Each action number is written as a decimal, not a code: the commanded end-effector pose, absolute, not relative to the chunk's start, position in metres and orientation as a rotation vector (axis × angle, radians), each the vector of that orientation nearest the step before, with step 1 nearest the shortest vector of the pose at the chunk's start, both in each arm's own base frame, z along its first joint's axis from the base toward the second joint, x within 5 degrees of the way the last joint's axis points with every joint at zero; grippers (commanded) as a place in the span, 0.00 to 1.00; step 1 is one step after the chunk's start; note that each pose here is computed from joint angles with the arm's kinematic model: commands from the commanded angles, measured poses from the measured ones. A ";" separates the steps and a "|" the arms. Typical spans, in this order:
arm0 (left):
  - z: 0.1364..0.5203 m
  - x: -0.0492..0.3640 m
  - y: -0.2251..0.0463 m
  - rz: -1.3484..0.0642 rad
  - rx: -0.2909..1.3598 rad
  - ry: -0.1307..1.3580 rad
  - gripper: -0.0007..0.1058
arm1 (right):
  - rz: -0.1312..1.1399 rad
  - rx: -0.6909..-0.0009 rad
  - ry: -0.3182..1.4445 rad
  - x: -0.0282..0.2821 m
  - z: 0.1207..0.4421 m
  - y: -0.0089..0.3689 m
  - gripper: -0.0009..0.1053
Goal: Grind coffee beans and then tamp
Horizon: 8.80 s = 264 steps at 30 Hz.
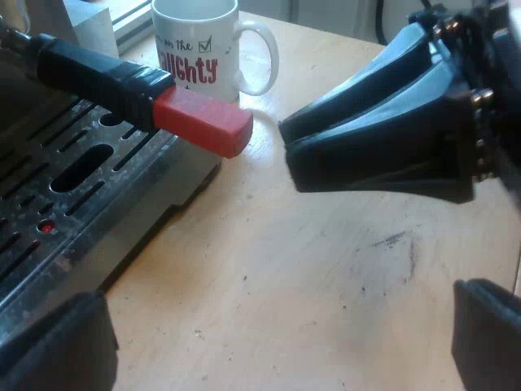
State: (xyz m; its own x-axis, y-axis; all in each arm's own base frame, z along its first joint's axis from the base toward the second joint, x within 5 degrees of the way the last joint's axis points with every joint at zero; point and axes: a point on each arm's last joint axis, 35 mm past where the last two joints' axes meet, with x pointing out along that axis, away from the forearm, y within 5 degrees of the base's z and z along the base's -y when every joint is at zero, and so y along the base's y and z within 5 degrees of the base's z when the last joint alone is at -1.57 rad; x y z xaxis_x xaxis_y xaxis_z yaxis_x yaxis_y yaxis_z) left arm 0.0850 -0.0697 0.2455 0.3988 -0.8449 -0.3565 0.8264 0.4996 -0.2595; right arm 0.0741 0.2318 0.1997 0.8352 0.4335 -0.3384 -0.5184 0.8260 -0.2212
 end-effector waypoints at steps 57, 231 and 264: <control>0.248 0.084 -0.071 -1.096 -0.066 0.470 0.80 | 0.143 -0.336 0.155 0.102 0.195 0.234 0.05; 0.313 0.054 -0.051 -1.014 0.034 0.580 0.80 | 0.864 -0.682 0.556 0.039 0.223 0.179 0.01; 0.240 0.103 -0.079 -0.992 0.076 0.883 0.80 | 0.889 -0.685 0.725 0.085 0.140 0.187 0.01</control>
State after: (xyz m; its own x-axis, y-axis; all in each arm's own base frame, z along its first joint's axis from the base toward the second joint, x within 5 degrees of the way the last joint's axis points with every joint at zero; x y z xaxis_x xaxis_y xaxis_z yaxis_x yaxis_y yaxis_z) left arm 0.1029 -0.0775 0.2377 0.2368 -0.6877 -0.6863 0.7390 0.5860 -0.3323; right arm 0.0813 0.1819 0.1316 0.4043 0.3971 -0.8239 -0.8719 0.4393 -0.2161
